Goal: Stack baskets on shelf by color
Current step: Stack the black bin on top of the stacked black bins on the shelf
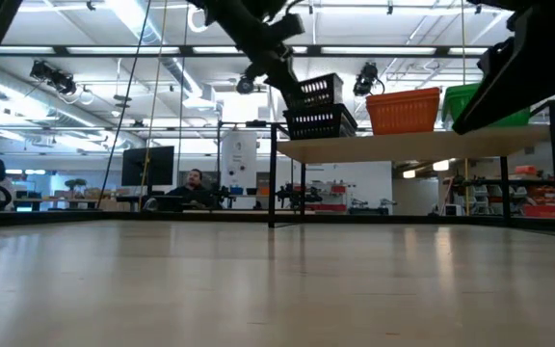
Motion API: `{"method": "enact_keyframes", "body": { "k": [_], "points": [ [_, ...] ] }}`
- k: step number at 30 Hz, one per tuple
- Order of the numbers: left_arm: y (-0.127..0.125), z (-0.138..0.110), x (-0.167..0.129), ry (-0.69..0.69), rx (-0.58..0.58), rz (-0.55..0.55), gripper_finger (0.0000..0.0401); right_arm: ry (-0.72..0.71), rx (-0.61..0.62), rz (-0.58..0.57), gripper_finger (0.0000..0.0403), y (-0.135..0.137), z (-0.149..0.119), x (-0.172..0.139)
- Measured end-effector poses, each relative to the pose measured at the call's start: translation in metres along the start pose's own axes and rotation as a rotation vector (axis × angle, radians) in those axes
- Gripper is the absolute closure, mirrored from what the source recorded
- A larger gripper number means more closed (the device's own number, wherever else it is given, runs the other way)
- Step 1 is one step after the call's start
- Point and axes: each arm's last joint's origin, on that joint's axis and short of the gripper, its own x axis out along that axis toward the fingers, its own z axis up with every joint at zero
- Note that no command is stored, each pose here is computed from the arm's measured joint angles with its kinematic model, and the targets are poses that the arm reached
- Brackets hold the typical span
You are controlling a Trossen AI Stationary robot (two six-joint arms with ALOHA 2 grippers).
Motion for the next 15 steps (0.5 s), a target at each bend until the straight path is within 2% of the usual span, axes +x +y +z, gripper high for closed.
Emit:
{"method": "enact_keyframes", "body": {
  "k": [5, 15],
  "points": [
    [0.0002, 0.0005, 0.0041, -0.009, 0.04, 0.006, 0.0396, 0.004, -0.008, -0.018, 0.0209, -0.0038, 0.0029, 0.0038],
    [-0.0007, 0.0005, 0.0053, -0.01, 0.046, -0.001, 0.0395, 0.008, 0.013, -0.029, 0.0209, -0.0067, 0.0051, 0.0067]
  ]
}}
